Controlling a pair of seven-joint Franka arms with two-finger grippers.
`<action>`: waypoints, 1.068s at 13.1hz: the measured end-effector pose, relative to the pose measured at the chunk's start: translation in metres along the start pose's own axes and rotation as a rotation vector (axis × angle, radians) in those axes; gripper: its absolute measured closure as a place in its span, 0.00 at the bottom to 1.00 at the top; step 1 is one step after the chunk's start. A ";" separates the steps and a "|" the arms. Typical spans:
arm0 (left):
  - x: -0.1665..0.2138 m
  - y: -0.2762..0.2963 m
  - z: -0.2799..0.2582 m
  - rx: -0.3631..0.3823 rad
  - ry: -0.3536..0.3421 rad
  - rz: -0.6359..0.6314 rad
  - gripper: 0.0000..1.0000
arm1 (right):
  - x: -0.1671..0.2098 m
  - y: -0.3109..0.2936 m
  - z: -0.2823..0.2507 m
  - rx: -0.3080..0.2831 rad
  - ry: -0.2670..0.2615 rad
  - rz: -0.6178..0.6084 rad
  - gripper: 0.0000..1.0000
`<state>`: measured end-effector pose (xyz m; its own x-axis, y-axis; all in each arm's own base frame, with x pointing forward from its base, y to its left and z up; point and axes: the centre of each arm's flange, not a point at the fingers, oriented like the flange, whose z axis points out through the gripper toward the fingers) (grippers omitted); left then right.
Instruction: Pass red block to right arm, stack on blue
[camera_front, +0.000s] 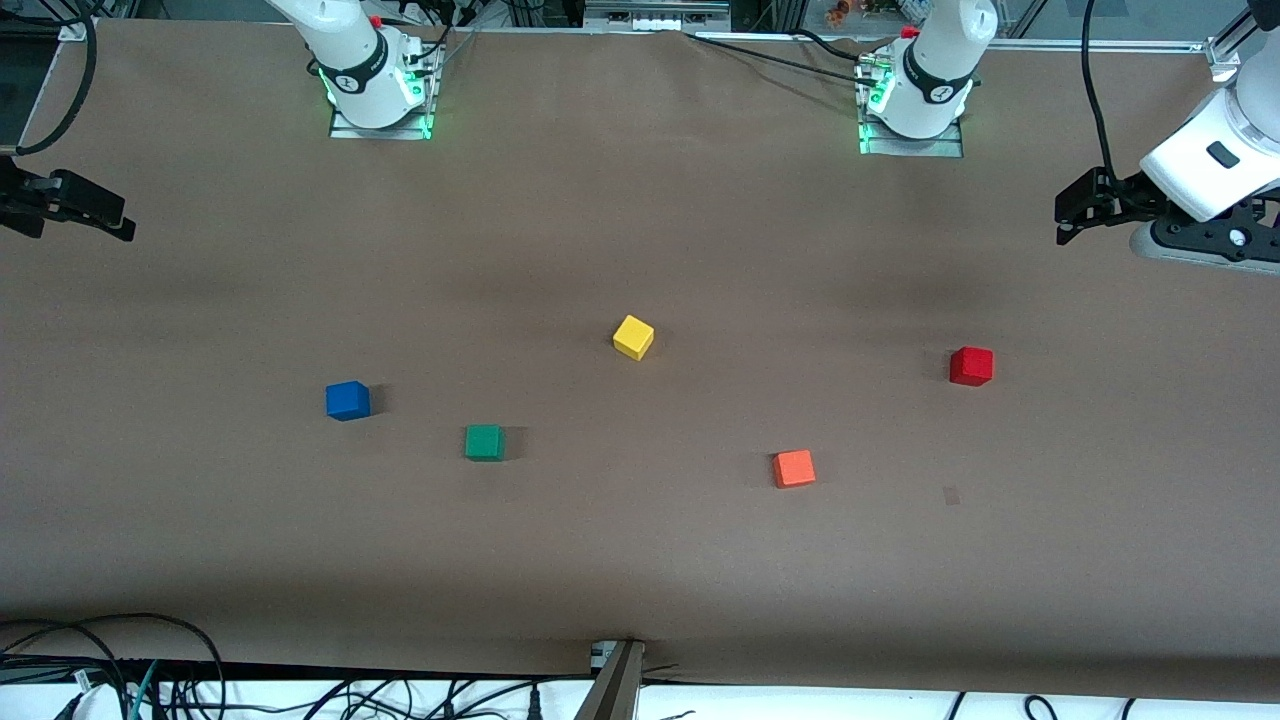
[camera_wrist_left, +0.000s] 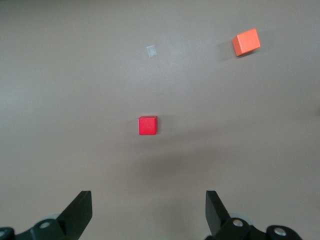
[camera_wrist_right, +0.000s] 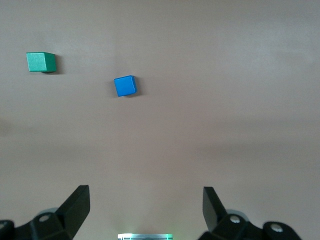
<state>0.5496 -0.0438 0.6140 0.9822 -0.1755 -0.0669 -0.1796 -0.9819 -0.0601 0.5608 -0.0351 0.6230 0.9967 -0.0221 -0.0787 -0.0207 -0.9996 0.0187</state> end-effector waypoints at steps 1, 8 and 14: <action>0.000 0.000 0.000 0.000 -0.002 0.000 0.00 | 0.000 0.001 0.000 0.000 0.000 0.002 0.00; 0.010 0.000 0.020 -0.005 -0.044 0.002 0.00 | 0.000 0.001 0.000 0.000 0.000 0.003 0.00; 0.008 0.000 0.057 -0.023 -0.220 0.004 0.00 | 0.000 0.000 0.000 0.000 0.000 0.001 0.00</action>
<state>0.5542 -0.0412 0.5571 0.9454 -0.1617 -0.2829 -0.1793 -0.9831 -0.0373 0.5608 -0.0355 0.6230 0.9966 -0.0229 -0.0786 -0.0215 -0.9996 0.0187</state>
